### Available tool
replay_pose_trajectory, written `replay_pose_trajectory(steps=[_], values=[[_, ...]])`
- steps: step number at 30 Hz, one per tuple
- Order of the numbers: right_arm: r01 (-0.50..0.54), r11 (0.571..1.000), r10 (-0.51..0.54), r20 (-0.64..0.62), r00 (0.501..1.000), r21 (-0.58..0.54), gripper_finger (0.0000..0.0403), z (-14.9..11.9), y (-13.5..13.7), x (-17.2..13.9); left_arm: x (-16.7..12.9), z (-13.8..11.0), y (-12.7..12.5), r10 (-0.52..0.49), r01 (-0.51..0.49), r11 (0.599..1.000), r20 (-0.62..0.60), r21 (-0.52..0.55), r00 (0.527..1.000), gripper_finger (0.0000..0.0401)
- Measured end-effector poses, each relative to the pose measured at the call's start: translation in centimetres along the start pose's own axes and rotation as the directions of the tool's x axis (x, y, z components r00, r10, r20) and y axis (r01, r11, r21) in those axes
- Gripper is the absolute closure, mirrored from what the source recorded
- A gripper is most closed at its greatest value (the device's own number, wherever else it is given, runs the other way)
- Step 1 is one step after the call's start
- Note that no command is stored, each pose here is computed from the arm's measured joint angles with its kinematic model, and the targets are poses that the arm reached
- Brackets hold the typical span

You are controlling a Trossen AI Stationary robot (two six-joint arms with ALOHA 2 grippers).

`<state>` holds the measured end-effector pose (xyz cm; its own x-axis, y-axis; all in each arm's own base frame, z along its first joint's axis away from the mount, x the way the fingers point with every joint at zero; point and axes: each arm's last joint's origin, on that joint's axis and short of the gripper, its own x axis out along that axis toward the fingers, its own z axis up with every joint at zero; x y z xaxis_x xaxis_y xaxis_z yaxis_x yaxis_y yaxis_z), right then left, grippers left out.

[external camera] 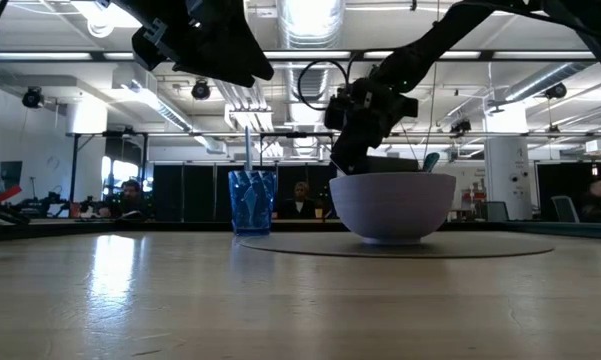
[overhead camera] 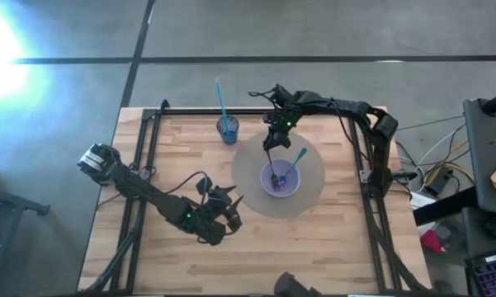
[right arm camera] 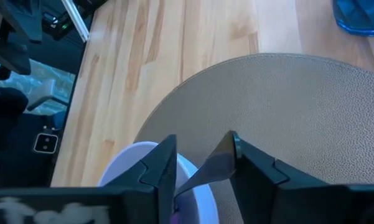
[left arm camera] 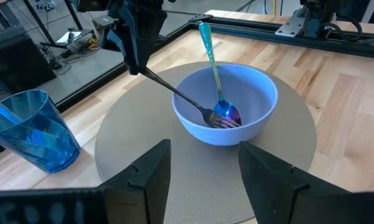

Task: Pick & Place Utensil
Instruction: Put the black fork into the purple bowl

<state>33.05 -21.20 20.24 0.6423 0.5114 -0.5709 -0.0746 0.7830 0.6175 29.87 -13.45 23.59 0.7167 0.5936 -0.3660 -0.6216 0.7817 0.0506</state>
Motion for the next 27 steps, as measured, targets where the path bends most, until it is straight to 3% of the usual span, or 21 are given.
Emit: replay_pose_trajectory(steps=[6, 13, 27], values=[[0.007, 1.0, -0.006, -0.002, 1.0, 0.011, 0.0261, -0.03, -0.05, -0.09, 0.0, 0.0, 0.0, 0.0, 0.0, 1.0, 0.0, 0.0, 1.0, 0.022], [0.088, 0.996, -0.087, -0.029, 0.996, 0.015, 0.0261, -0.16, -0.27, -0.1, 0.01, 0.0, 0.01, 0.0, 0.0, 1.0, 0.0, 0.0, 1.0, 0.022], [0.086, 0.995, -0.083, -0.059, 0.995, 0.048, 0.0246, -0.54, -0.18, -0.12, 0.01, 0.0, 0.0, 0.0, 0.0, 1.0, 0.0, 0.0, 1.0, 0.022]])
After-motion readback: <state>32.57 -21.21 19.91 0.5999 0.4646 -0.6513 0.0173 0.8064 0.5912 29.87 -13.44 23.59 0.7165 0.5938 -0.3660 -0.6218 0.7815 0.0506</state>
